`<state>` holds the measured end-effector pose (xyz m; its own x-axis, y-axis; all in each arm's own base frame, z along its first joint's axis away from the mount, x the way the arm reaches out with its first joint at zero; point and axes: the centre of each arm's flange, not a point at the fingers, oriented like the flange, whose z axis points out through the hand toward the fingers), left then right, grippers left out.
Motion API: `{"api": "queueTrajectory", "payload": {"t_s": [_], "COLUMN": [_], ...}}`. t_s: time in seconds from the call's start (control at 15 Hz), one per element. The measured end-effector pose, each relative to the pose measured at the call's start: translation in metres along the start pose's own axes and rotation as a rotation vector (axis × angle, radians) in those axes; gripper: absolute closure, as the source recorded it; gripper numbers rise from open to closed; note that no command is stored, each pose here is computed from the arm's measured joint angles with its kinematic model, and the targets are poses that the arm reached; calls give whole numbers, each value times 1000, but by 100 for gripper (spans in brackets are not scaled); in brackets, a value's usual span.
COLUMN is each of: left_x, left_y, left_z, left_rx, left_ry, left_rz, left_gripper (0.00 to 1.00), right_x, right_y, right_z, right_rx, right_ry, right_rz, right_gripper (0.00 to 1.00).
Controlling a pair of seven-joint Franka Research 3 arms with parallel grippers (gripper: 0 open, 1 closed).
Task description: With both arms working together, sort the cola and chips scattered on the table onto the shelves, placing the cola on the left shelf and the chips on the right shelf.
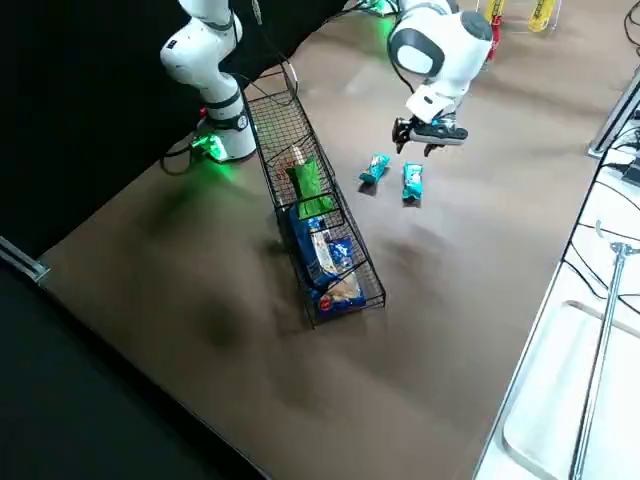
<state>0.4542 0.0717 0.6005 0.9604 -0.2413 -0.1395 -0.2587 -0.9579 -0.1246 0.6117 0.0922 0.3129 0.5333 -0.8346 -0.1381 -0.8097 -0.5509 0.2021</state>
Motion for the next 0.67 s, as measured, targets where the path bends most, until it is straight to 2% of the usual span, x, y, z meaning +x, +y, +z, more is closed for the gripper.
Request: {"api": "queueTrajectory", "payload": {"t_s": [0.27,0.47,0.67], "left_x": [-2,-5,-7], "left_y": [-12,-16,-10], "left_z": [40,56,76], "left_rx": [-7,-5,1], "left_ry": [-7,2,13], "left_rz": [-4,4,12], "left_gripper": [70,70,70], "right_x": [-26,-20,-17], "right_y": [-30,-35,-34], "right_z": [54,89,111], "right_rx": [-14,9,-6], "right_ry": [6,16,11], "right_rz": [9,15,20], "right_gripper": [28,29,29]}}
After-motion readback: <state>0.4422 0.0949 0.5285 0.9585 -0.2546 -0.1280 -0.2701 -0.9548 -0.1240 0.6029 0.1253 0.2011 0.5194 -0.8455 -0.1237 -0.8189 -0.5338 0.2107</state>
